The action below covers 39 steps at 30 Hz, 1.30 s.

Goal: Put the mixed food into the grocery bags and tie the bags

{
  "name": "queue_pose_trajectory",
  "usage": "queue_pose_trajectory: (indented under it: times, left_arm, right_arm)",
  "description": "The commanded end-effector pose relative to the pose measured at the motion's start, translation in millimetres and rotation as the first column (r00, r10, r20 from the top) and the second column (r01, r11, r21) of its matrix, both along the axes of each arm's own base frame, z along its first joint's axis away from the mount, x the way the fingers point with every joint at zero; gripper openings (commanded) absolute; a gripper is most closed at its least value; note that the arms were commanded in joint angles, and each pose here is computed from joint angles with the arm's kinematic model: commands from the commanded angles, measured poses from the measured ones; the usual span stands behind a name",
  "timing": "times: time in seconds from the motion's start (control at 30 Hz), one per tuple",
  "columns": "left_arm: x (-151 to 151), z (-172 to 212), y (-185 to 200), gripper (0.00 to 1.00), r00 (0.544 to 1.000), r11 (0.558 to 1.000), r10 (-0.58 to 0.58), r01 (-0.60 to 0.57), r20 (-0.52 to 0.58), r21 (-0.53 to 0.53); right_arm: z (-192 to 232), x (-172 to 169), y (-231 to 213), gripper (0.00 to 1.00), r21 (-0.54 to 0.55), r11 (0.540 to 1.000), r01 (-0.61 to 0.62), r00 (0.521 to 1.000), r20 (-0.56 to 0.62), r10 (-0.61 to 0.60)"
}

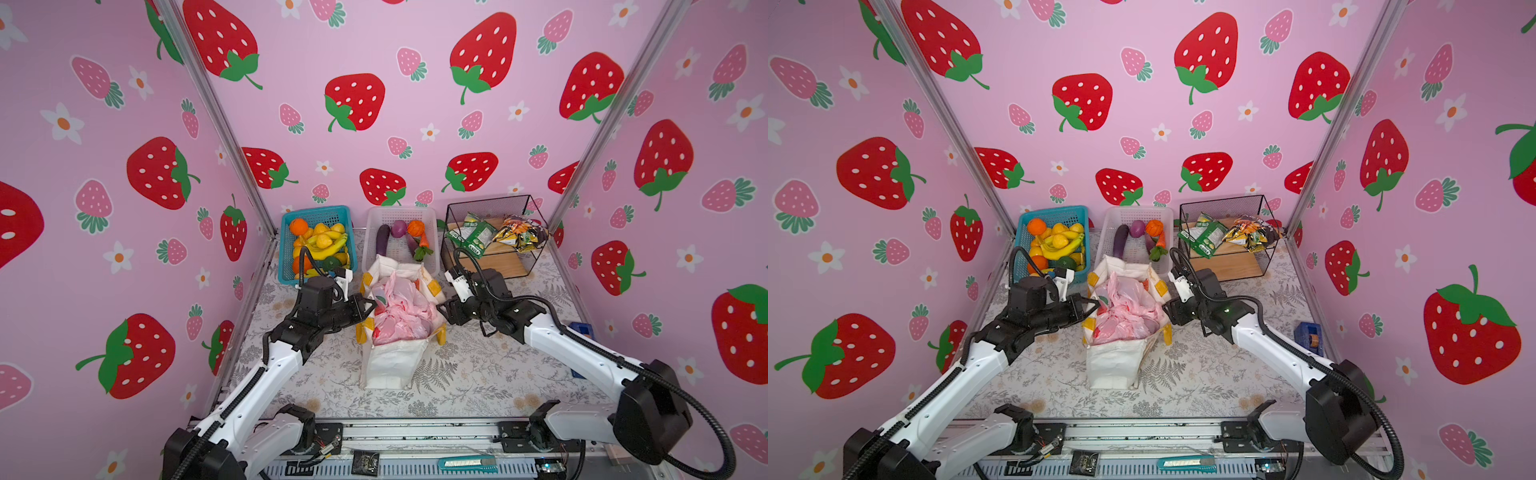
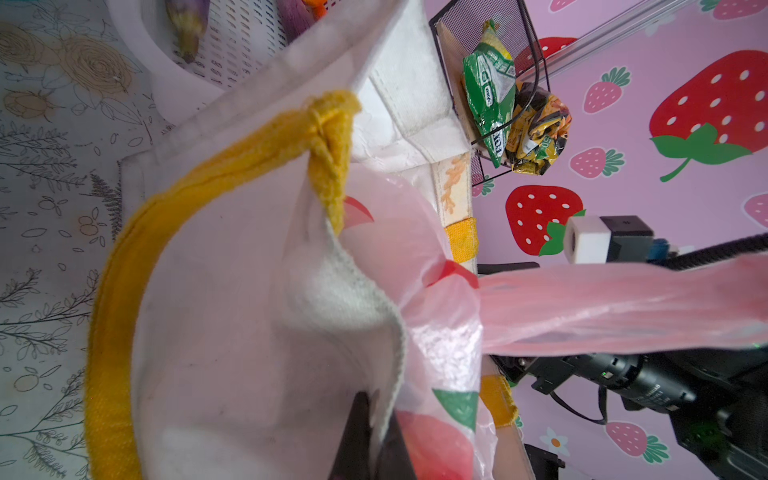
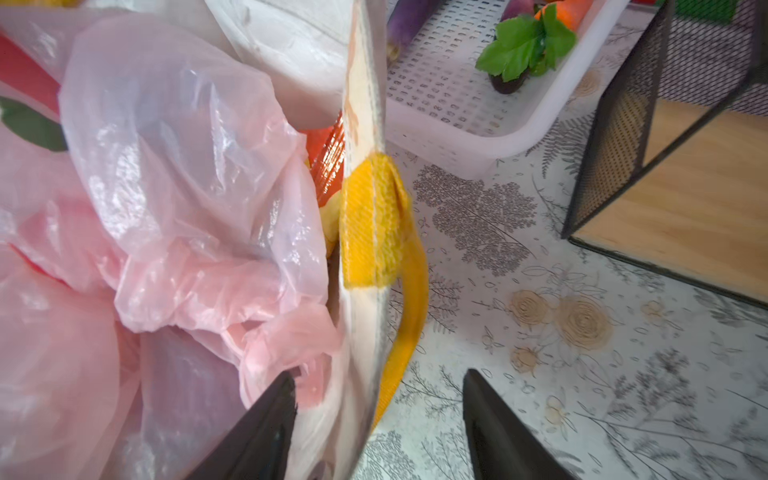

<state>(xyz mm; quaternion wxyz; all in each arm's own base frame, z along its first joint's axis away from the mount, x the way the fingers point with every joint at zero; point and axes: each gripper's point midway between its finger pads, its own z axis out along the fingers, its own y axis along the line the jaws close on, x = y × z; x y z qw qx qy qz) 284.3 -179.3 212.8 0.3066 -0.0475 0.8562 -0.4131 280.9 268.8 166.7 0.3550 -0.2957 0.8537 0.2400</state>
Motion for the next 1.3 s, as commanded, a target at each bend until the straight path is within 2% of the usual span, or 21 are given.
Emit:
queue_pose_trajectory:
  times: [0.0,0.07,0.2,0.33,0.47,0.5,0.57,0.6,0.63,0.7,0.73,0.77,0.87,0.97,1.03,1.13,1.27]
  left_arm:
    - [-2,1,-5,0.0,1.0,0.999,-0.024,0.024,0.002,-0.022]
    - [-3,5,-6,0.0,1.0,0.999,-0.028,0.028,0.006,-0.031]
    - [-9,14,-16,0.0,0.998,0.994,-0.068,0.069,0.011,-0.08]
    - [-13,24,-30,0.0,0.993,0.987,-0.115,0.117,0.022,-0.112]
    - [-9,16,-36,0.0,0.992,0.987,-0.127,0.127,0.007,-0.094]
    - [-8,13,-36,0.0,0.992,0.988,-0.125,0.125,0.001,-0.087]
    - [-5,5,-37,0.0,0.992,0.989,-0.126,0.124,-0.02,-0.076]
    - [-4,1,-38,0.0,0.992,0.99,-0.127,0.124,-0.029,-0.073]
    - [-4,-1,-40,0.0,0.991,0.989,-0.131,0.128,-0.032,-0.072]
    - [-3,-4,-42,0.0,0.99,0.989,-0.135,0.132,-0.037,-0.069]
    - [-3,-5,-42,0.0,0.99,0.989,-0.136,0.133,-0.039,-0.066]
    - [-2,-5,-43,0.0,0.99,0.989,-0.138,0.135,-0.039,-0.064]
    - [-2,-6,-43,0.0,0.99,0.989,-0.135,0.133,-0.038,-0.058]
    - [-1,-6,-42,0.0,0.991,0.99,-0.132,0.13,-0.037,-0.053]
    - [-1,-6,-43,0.0,0.99,0.99,-0.133,0.131,-0.038,-0.053]
    - [-3,-7,-42,0.0,0.99,0.99,-0.133,0.131,-0.04,-0.048]
    - [-5,-2,-40,0.0,0.991,0.991,-0.131,0.13,-0.028,-0.043]
  right_arm:
    - [2,1,13,0.46,0.073,0.997,-0.028,1.0,-0.01,0.029]
    - [4,3,6,0.25,0.066,0.998,-0.01,1.0,-0.005,0.01]
    - [20,6,-31,0.0,-0.014,0.995,0.1,0.993,0.065,-0.098]
    - [50,2,-68,0.0,-0.044,0.976,0.213,0.966,0.16,-0.204]
    - [52,5,-82,0.01,-0.067,0.964,0.257,0.953,0.182,-0.241]
    - [49,7,-83,0.1,-0.084,0.962,0.26,0.954,0.177,-0.242]
    - [49,11,-85,0.35,-0.127,0.955,0.267,0.953,0.179,-0.243]
    - [57,15,-87,0.43,-0.132,0.951,0.279,0.947,0.204,-0.25]
    - [71,17,-85,0.48,-0.118,0.952,0.281,0.939,0.238,-0.247]
    - [106,16,-70,0.51,-0.057,0.97,0.237,0.922,0.327,-0.207]
    - [124,11,-55,0.56,-0.027,0.98,0.195,0.909,0.38,-0.17]
    - [138,4,-36,0.56,-0.012,0.99,0.139,0.898,0.423,-0.121]
    - [149,-15,21,0.57,-0.025,0.998,-0.049,0.887,0.458,0.055]
    - [138,-28,72,0.54,-0.036,0.977,-0.212,0.883,0.42,0.208]
    - [129,-30,96,0.52,-0.037,0.962,-0.27,0.878,0.4,0.262]
    - [111,-22,116,0.41,-0.037,0.956,-0.29,0.884,0.374,0.282]
    - [57,-6,111,0.11,-0.093,0.96,-0.264,0.925,0.259,0.279]
